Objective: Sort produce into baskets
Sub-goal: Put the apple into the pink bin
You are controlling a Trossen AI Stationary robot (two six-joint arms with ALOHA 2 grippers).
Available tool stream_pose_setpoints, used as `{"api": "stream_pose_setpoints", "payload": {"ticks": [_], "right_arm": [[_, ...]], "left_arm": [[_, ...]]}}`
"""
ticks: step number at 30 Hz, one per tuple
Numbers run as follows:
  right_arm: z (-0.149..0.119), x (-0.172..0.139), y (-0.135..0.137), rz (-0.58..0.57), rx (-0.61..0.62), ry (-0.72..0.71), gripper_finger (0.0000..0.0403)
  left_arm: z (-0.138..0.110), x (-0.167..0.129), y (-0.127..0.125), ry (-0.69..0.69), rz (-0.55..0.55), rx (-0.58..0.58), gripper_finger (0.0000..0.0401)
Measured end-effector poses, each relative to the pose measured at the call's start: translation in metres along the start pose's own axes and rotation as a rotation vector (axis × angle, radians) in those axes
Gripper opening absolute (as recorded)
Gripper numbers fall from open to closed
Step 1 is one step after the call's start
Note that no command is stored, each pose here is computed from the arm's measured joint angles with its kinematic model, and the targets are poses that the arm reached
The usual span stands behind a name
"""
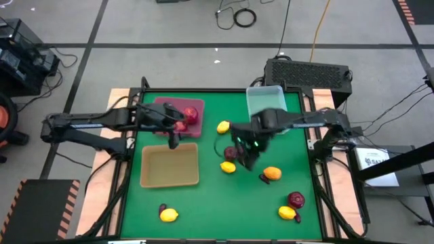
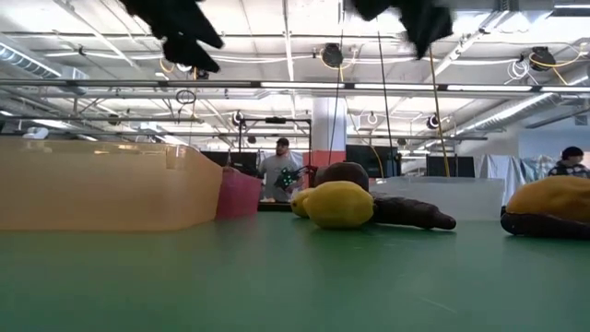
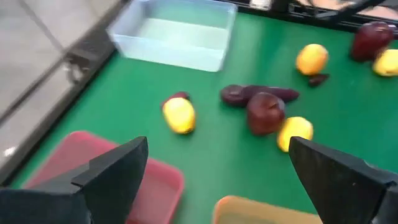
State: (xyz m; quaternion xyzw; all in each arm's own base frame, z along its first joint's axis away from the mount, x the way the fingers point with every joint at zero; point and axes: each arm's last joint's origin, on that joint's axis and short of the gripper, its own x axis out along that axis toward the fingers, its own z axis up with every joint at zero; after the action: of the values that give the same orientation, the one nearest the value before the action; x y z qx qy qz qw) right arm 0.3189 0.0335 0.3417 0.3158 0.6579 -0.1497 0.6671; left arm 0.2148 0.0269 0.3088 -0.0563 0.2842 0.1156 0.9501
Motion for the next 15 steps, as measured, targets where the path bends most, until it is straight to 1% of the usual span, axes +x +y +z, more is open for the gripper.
{"api": "stream_pose_setpoints", "payload": {"ticks": [1, 2, 5, 7, 9, 12, 15], "right_arm": [[-0.010, 0.001, 0.004, 0.027, 0.015, 0.039, 0.0132], [-0.022, 0.002, 0.007, 0.025, 0.027, 0.064, 0.0132], [-0.050, 0.015, 0.012, -0.041, 0.110, 0.129, 0.0132], [-0.068, 0.024, 0.015, -0.056, 0.171, 0.175, 0.0132], [-0.086, 0.031, 0.016, -0.079, 0.225, 0.210, 0.0132], [-0.108, 0.046, 0.018, -0.122, 0.287, 0.225, 0.0133], [-0.124, 0.056, 0.018, -0.134, 0.328, 0.239, 0.0144]], "left_arm": [[0.001, 0.007, -0.002, 0.003, -0.027, 0.010, 0.0395], [0.002, 0.015, -0.003, 0.007, -0.058, 0.027, 0.0395], [0.004, 0.038, -0.009, 0.001, -0.166, 0.077, 0.0395], [0.005, 0.052, -0.012, -0.007, -0.230, 0.094, 0.0395], [0.008, 0.065, -0.015, -0.041, -0.290, 0.095, 0.0395], [0.009, 0.080, -0.018, -0.073, -0.374, 0.084, 0.0395], [0.011, 0.090, -0.019, -0.091, -0.401, 0.044, 0.0395]]}}
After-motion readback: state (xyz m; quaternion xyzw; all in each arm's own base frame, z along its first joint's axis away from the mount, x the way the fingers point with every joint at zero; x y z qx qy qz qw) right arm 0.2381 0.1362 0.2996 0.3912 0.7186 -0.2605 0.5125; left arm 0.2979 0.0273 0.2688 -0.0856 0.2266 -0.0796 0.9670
